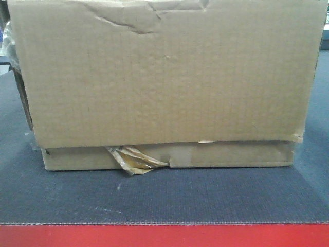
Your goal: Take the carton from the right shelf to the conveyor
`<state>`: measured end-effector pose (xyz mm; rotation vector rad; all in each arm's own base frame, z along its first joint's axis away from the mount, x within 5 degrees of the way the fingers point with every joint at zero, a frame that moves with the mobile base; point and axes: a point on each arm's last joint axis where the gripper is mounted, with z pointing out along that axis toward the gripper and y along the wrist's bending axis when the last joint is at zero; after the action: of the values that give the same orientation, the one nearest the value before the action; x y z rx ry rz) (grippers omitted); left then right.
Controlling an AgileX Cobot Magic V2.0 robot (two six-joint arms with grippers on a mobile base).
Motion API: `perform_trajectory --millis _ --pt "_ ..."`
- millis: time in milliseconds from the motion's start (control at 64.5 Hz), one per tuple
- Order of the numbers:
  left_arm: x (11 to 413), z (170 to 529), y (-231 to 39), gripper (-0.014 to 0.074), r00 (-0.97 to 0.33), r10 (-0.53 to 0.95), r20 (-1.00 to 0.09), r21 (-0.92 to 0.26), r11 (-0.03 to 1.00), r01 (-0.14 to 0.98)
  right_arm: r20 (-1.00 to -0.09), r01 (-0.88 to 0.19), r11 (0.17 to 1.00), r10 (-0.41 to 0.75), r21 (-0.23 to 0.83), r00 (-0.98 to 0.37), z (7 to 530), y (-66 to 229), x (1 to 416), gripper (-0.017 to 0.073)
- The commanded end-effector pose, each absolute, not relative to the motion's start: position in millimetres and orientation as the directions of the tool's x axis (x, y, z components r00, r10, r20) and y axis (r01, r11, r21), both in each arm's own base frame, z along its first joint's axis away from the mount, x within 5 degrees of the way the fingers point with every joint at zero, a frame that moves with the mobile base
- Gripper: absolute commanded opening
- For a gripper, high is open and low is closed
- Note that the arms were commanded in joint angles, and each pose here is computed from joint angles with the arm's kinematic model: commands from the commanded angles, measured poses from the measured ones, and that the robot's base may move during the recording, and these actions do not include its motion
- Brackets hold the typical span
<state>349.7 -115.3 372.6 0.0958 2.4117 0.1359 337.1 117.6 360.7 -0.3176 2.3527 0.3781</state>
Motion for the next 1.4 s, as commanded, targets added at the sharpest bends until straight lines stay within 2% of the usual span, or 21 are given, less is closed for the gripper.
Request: perform_trajectory --millis 0,109,217,310,357,527,574,636,868,1132,1380 --pt "347 380 -112 0.0574 -0.730 0.108 -0.675 0.132 0.991 0.025 -0.710 -0.340 0.925 -0.124 0.172 -0.694 370 116 334 0.0568" --pt "335 398 -107 0.0507 -0.701 0.093 -0.707 0.111 0.994 0.020 -0.711 -0.338 0.925 -0.122 0.171 -0.693 377 111 327 0.0562" --pt "313 426 -95 0.0415 -0.642 0.093 -0.761 0.102 0.995 0.023 -0.734 -0.320 0.932 -0.098 0.169 -0.672 395 97 315 0.0498" --pt "294 447 -79 0.0329 -0.588 0.091 -0.803 0.103 0.995 0.013 -0.770 -0.290 0.944 -0.065 0.159 -0.635 414 80 300 0.0366" --pt "283 457 -66 0.0278 -0.561 0.076 -0.824 0.098 0.995 -0.009 -0.785 -0.262 0.954 -0.051 0.144 -0.618 421 68 293 0.0272" --pt "247 458 -28 0.0085 -0.520 0.007 -0.854 0.068 0.993 -0.098 -0.824 -0.159 0.984 -0.023 0.082 -0.566 432 31 259 -0.0026" --pt "236 453 -18 0.0022 -0.511 -0.010 -0.860 0.059 0.991 -0.118 -0.832 -0.141 0.987 -0.012 0.079 -0.555 430 26 248 -0.0075" --pt "224 443 -11 -0.0026 -0.504 -0.018 -0.863 0.057 0.990 -0.133 -0.840 -0.124 0.990 -0.007 0.072 -0.543 424 21 236 -0.0066" --pt "169 384 -3 -0.0006 -0.469 0.008 -0.883 0.056 0.994 -0.088 -0.864 -0.101 0.994 -0.016 0.040 -0.503 372 15 185 -0.0067" --pt "107 321 0 -0.0006 -0.334 0.018 -0.942 0.027 0.999 -0.023 -0.912 -0.087 0.996 -0.002 0.037 -0.410 313 11 125 -0.0067" --pt "62 304 6 -0.0006 -0.177 -0.003 -0.984 0.001 1.000 -0.020 -0.980 -0.089 0.996 0.011 0.029 -0.199 295 7 69 -0.0067"
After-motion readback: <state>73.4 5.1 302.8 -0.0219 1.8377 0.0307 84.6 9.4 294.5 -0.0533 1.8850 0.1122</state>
